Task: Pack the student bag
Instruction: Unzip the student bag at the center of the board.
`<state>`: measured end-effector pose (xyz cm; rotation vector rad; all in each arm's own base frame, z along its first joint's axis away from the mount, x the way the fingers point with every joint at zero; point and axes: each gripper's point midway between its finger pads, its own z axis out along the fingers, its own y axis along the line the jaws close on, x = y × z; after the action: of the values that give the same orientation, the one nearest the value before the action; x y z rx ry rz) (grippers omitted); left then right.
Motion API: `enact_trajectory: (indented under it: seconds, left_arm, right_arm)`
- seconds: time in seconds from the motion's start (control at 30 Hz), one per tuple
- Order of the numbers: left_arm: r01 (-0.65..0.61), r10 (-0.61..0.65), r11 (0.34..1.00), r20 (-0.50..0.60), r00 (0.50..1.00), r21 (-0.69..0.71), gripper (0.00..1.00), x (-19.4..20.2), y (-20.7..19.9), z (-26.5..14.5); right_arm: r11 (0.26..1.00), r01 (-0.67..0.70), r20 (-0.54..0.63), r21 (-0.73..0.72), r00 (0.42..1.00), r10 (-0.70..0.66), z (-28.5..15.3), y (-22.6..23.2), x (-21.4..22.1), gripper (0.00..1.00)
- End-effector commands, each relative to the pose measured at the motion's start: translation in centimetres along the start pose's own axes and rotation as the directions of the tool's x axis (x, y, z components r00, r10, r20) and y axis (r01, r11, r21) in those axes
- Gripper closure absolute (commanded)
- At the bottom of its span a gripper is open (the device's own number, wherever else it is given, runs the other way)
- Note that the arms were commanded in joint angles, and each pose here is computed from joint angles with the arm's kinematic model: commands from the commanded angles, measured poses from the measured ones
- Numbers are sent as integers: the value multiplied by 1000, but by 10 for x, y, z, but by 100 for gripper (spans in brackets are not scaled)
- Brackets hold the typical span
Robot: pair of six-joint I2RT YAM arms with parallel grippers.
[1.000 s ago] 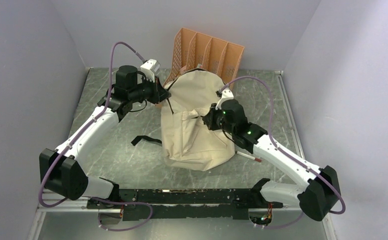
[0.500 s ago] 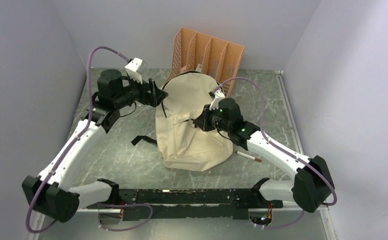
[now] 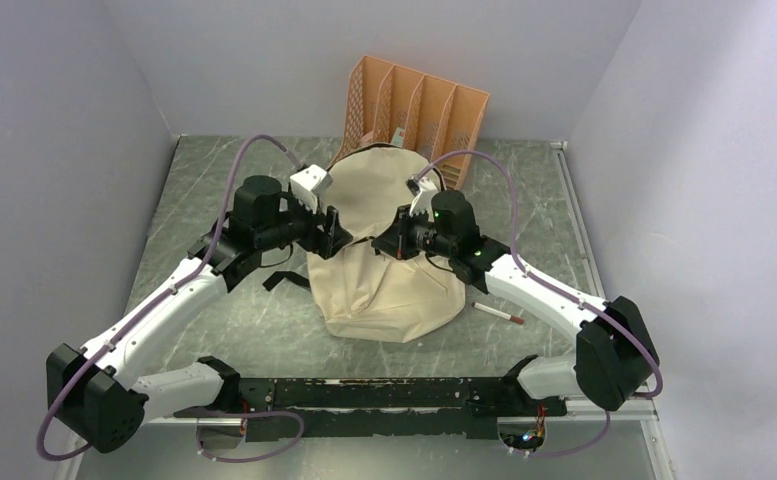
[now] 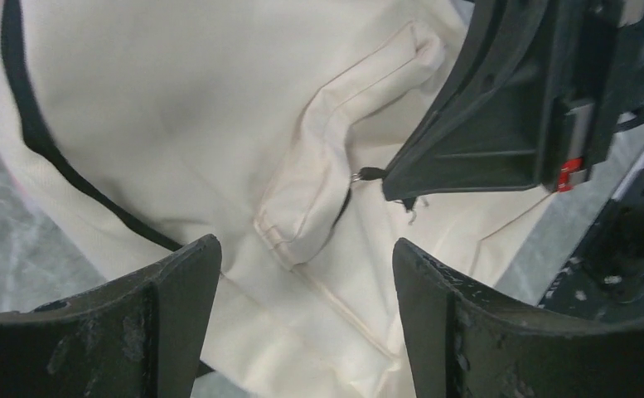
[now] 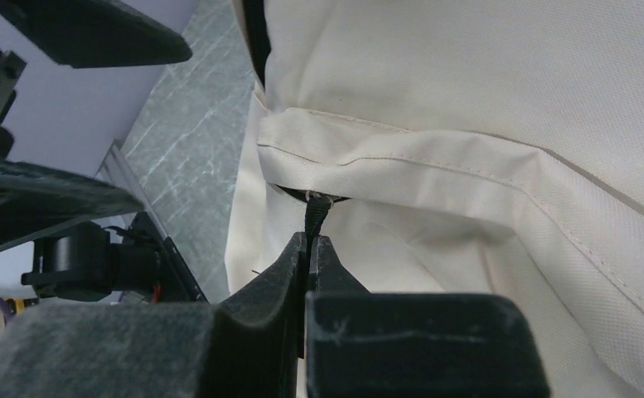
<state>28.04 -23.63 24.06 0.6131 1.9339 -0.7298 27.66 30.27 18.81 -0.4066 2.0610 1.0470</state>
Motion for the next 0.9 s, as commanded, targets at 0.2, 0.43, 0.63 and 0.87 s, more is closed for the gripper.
enact_trajectory:
  seconds: [0.2, 0.43, 0.63, 0.87]
  left_arm:
    - [-455, 443, 875, 102, 890, 165, 24, 1, -15, 3]
    - [-531, 533, 801, 74, 843, 275, 29, 15, -19, 18]
    - [-537, 559, 781, 24, 829, 318, 33, 32, -21, 30]
    - [-546, 588, 766, -29, 808, 340, 56, 48, -22, 39]
  right_arm:
    - [997, 58, 61, -59, 997, -55, -12, 20, -26, 100]
    - [996, 57, 59, -66, 997, -53, -15, 22, -24, 100]
    - [996, 56, 61, -75, 997, -51, -16, 24, -25, 100]
    - [994, 66, 61, -82, 996, -61, -19, 28, -27, 100]
